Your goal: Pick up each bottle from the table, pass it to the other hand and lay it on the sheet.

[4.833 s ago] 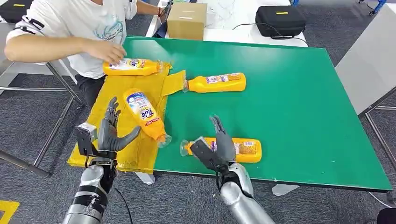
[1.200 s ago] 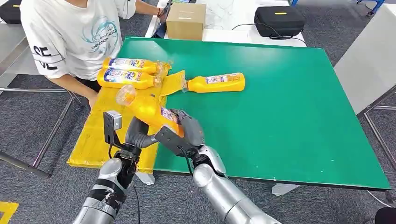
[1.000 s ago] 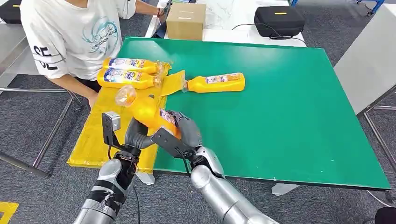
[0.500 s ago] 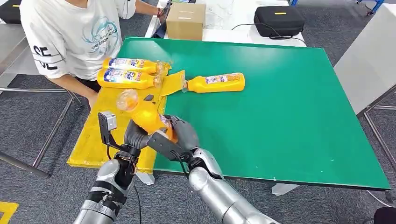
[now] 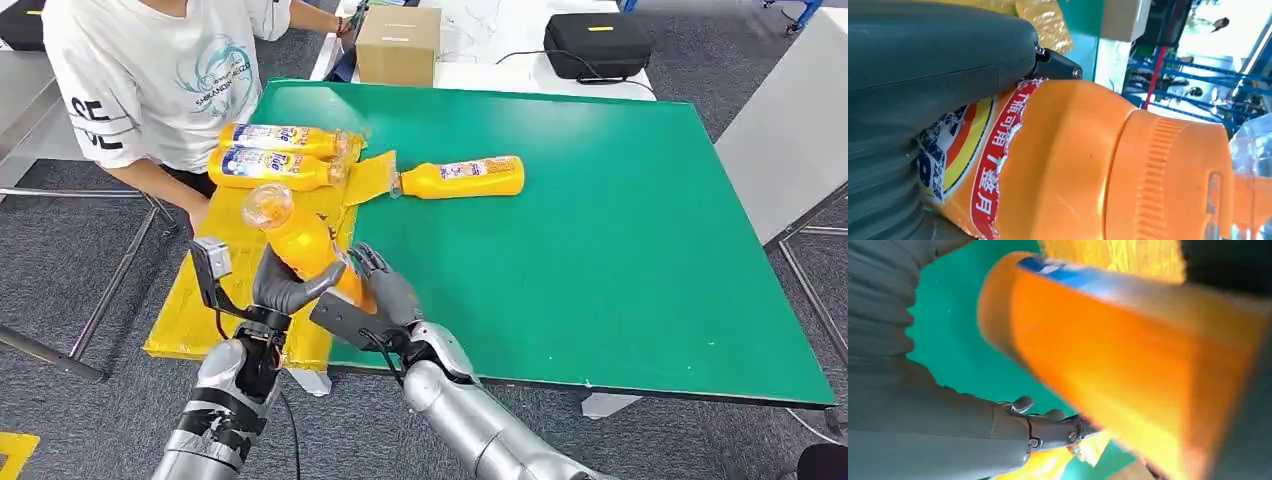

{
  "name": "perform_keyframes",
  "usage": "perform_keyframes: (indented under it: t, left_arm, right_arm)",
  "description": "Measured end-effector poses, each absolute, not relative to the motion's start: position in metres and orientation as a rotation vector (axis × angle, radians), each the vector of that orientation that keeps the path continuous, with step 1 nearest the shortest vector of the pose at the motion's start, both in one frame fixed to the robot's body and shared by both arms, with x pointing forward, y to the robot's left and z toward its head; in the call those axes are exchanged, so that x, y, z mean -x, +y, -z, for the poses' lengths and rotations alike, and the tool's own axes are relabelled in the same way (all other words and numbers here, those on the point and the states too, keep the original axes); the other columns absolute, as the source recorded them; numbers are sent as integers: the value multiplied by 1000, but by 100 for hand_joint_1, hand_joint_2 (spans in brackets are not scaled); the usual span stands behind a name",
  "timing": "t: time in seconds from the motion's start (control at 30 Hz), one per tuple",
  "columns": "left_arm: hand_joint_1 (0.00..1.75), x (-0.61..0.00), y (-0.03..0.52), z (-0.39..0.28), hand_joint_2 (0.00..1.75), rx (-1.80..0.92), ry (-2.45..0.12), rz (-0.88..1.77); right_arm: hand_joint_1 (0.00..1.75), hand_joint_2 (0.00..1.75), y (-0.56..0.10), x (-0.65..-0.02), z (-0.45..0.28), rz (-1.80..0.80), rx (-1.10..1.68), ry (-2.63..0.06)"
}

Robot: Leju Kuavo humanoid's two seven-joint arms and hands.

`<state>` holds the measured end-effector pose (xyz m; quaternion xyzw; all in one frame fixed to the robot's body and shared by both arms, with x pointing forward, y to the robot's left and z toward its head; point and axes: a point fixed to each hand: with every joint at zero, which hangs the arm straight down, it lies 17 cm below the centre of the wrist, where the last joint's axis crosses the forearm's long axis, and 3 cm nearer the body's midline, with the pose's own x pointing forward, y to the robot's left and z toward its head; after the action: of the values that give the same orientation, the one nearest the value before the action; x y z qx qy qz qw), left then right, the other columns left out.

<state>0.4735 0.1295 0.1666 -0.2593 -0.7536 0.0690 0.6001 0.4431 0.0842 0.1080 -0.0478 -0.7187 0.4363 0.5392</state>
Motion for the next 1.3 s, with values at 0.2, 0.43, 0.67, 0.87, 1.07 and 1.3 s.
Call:
perform_keyframes:
  t: [0.2,0.43,0.67,0.87,1.07,1.3]
  left_arm:
    - [175,-474,137,-169,175,586,-1761,-169]
    - [175,-475,143,-168,175,565,-1764,-178]
    - [175,-483,161,-164,175,326,-1827,-54]
    - [175,-508,183,-161,175,-114,-1893,311]
    - [175,-532,197,-156,175,-404,-1869,639]
    - [175,-553,231,-131,175,-737,-1707,934]
  right_arm:
    - [0,175,78,-447,-107,-1022,123,-1705]
    - [0,175,73,-451,-110,-985,126,-1715]
    - [0,175,57,-464,-135,-843,120,-1785]
    - [0,175,37,-468,-160,-708,101,-1857]
    - [0,175,19,-467,-184,-568,60,-1916]
    - [0,175,1,-459,-199,-451,9,-1949]
